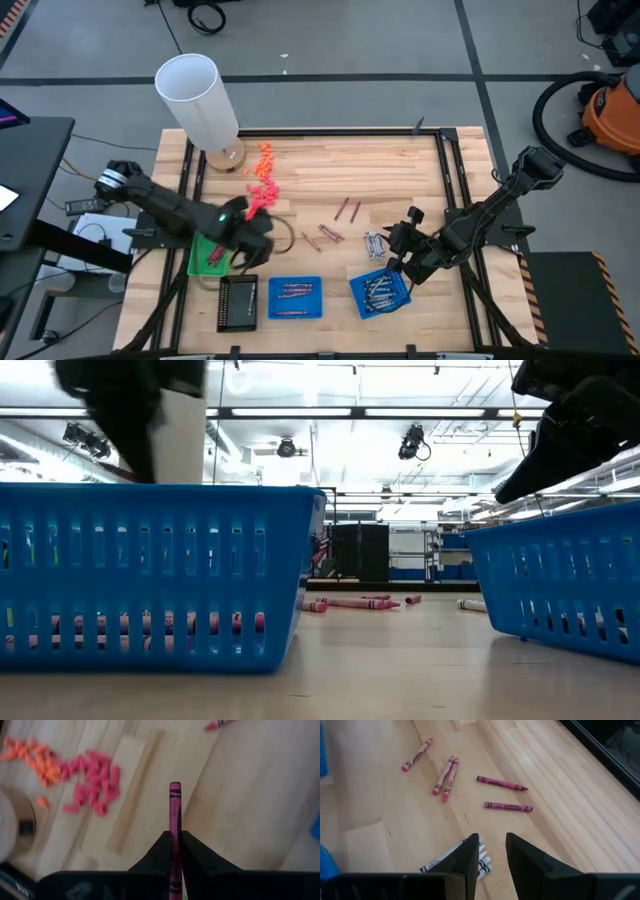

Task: Sort crayons
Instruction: Put the red crayon into the green basket, then put the pink crayon into the left blue basket

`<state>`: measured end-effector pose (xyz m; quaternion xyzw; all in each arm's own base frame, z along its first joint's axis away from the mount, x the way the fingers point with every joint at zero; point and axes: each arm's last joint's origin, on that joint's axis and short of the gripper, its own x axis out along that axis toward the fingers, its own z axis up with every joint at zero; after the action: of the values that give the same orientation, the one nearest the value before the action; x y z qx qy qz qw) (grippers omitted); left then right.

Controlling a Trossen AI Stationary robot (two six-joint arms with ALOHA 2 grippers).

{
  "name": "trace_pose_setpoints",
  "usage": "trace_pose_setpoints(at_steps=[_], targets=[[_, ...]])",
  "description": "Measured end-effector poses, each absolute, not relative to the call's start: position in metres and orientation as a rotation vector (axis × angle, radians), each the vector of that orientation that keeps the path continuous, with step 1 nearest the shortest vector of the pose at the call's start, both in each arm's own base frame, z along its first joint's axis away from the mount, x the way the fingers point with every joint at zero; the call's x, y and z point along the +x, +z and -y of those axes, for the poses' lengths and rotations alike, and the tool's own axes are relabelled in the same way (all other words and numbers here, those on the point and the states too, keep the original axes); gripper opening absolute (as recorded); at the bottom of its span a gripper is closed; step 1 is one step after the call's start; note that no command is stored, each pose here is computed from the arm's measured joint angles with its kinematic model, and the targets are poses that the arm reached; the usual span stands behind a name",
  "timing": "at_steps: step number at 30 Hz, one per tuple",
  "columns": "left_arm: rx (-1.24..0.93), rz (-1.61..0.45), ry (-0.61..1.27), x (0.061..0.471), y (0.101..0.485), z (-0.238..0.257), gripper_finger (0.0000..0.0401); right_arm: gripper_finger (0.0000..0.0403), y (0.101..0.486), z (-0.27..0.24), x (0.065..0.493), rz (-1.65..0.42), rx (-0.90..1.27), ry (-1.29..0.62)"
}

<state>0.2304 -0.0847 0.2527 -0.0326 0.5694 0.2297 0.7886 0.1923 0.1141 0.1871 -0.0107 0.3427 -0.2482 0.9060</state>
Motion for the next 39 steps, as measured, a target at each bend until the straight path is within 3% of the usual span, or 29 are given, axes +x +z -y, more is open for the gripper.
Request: trace_pose_setpoints(at_steps=[17,26,39], targets=[[-0.366,-1.167,0.726,0.114,0.212,0.116,0.0027,0.0108,0.189,-0.117,0.196,-0.678,-0.008,-0.494],[-0.444,-1.175,0.789,0.097,0.198,0.116,0.0032,0.0108,0.189,-0.115,0.197,-0.680,-0.006,-0.497],[-0.424,-1.140,0.768,0.107,0.205,0.113,0.0140,0.0108,0.190,-0.109,0.202,-0.686,-0.032,-0.502]])
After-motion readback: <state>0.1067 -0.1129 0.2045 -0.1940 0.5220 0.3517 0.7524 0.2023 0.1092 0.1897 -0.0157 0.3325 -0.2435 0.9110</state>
